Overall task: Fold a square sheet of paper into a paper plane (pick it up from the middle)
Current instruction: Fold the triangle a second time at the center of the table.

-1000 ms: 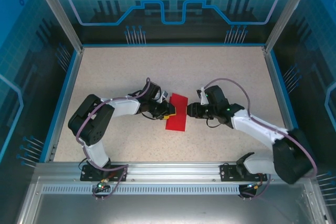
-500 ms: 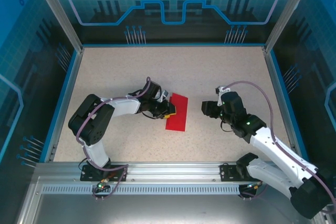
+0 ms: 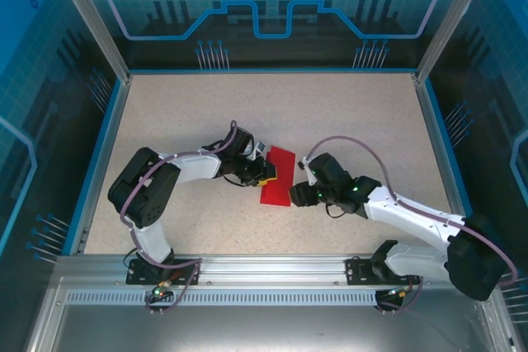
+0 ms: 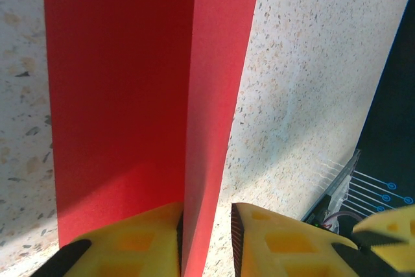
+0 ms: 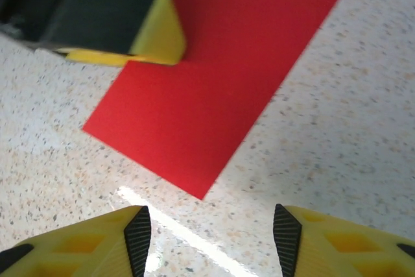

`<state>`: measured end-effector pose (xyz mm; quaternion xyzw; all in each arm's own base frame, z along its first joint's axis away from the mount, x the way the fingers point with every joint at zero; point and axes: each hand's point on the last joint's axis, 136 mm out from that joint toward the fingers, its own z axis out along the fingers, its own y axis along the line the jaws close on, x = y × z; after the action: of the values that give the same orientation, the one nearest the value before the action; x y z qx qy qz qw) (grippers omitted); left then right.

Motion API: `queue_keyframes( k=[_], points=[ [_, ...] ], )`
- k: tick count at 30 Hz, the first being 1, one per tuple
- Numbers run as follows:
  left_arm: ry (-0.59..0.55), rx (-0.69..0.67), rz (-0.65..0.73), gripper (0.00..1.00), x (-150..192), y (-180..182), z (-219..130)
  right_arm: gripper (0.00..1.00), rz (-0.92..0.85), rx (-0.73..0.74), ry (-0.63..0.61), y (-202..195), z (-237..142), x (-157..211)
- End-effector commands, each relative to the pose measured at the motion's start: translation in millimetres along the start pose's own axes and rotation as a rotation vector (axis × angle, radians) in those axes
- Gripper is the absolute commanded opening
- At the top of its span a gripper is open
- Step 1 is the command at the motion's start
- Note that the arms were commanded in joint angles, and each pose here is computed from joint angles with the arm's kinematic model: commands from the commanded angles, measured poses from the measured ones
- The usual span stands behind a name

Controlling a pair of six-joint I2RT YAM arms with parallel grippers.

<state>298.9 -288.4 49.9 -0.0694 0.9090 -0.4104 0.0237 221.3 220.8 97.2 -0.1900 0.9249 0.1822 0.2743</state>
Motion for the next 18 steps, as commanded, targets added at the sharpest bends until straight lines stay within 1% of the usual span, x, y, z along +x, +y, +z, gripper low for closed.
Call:
queue_keyframes(
  k=[1, 7, 14, 18],
  points=[
    [0.004, -0.001, -0.015, 0.27, -5.2, -1.2, 1.1, 0.56, -0.1, 0.139, -0.045, -1.8, -4.4, -10.9],
    [0.008, 0.007, -0.023, 0.27, -6.8, -3.1, 2.6, 0.58, -0.261, 0.208, -0.055, 20.6, -4.8, -5.5],
    [0.005, 0.014, -0.024, 0.27, -6.6, -5.2, 1.1, 0.6, -0.324, 0.205, -0.02, 36.7, 4.2, 0.7],
    [0.011, 0.019, -0.025, 0.27, -5.9, -6.4, 1.0, 0.62, -0.357, 0.153, -0.02, 55.8, 11.8, 2.2]
  ],
)
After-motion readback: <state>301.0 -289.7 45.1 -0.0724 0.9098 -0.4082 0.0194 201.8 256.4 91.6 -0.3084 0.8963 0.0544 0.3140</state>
